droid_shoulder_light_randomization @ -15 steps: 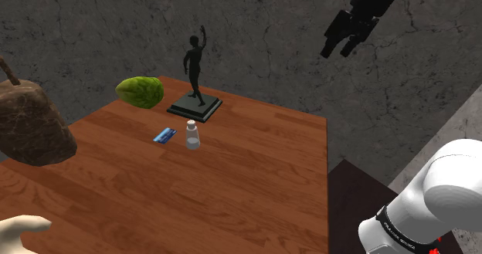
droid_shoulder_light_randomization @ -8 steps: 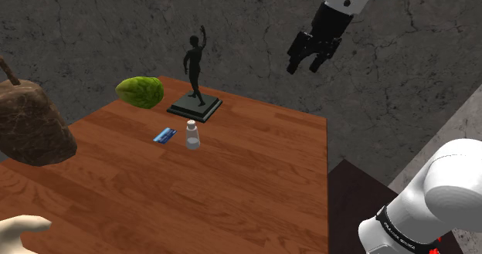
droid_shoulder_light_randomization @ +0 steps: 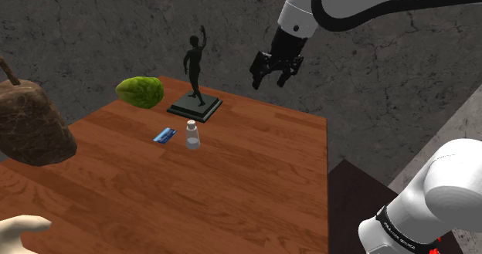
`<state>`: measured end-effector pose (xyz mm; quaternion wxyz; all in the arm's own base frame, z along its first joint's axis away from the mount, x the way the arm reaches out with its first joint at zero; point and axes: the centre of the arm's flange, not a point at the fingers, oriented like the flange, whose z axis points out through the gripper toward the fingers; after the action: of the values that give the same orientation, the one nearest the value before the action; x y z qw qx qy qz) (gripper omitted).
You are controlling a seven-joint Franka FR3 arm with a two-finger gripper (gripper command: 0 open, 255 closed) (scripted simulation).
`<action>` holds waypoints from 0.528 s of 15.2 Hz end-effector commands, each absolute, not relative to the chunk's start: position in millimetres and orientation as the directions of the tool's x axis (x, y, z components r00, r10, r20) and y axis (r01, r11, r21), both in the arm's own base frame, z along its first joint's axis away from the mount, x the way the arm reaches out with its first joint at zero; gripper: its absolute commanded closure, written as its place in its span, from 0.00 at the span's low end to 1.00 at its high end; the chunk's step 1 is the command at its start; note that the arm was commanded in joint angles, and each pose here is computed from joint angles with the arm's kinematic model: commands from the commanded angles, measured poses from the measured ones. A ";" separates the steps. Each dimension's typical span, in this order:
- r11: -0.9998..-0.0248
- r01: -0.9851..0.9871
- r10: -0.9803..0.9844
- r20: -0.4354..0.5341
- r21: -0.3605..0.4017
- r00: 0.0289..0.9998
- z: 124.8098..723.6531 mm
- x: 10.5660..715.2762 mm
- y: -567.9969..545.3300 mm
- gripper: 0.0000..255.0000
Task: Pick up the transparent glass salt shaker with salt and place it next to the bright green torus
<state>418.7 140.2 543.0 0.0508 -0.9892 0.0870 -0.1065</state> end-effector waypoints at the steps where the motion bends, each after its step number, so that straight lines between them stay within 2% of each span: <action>1: -0.977 -0.170 -0.192 0.198 -0.125 0.961 527.4 437.4 158.2 0.00; 8: -0.970 -0.200 -0.224 0.185 -0.140 0.957 477.5 491.8 213.1 0.00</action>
<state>486.1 205.5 484.8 0.0588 -0.9877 0.1045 -0.1008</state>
